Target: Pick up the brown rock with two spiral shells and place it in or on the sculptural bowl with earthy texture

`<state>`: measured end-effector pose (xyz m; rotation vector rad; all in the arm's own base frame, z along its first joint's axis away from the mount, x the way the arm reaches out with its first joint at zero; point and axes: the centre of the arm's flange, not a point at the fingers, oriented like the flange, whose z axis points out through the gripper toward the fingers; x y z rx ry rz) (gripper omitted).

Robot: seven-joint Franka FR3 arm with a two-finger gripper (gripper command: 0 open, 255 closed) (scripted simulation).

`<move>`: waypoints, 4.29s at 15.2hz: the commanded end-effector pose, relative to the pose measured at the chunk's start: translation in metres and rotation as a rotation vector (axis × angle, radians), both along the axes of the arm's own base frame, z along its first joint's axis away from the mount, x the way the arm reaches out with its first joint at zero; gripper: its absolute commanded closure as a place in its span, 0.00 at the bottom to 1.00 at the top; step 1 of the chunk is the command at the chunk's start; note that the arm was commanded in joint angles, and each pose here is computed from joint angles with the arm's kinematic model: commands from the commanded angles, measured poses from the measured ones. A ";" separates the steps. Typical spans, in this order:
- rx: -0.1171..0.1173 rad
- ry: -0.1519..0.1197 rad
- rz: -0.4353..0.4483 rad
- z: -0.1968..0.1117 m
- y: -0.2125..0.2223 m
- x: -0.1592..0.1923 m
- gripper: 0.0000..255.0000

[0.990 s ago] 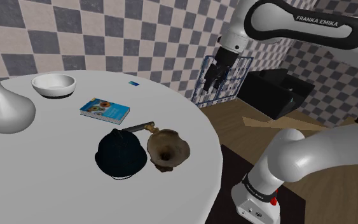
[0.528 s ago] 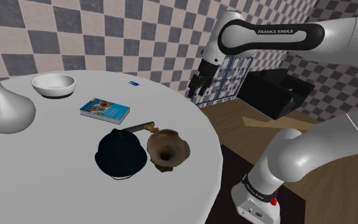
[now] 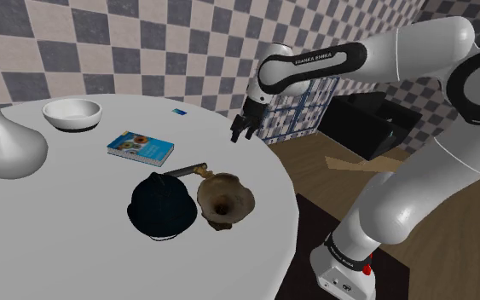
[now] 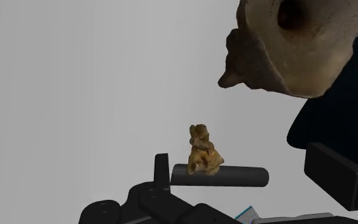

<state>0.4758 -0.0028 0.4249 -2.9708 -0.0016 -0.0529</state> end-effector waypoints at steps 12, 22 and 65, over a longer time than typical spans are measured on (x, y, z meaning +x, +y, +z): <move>0.043 0.011 0.020 -0.133 -0.002 0.107 0.00; 0.043 0.011 0.020 -0.172 0.007 0.108 0.00; 0.136 0.039 -0.039 -0.215 0.026 0.076 1.00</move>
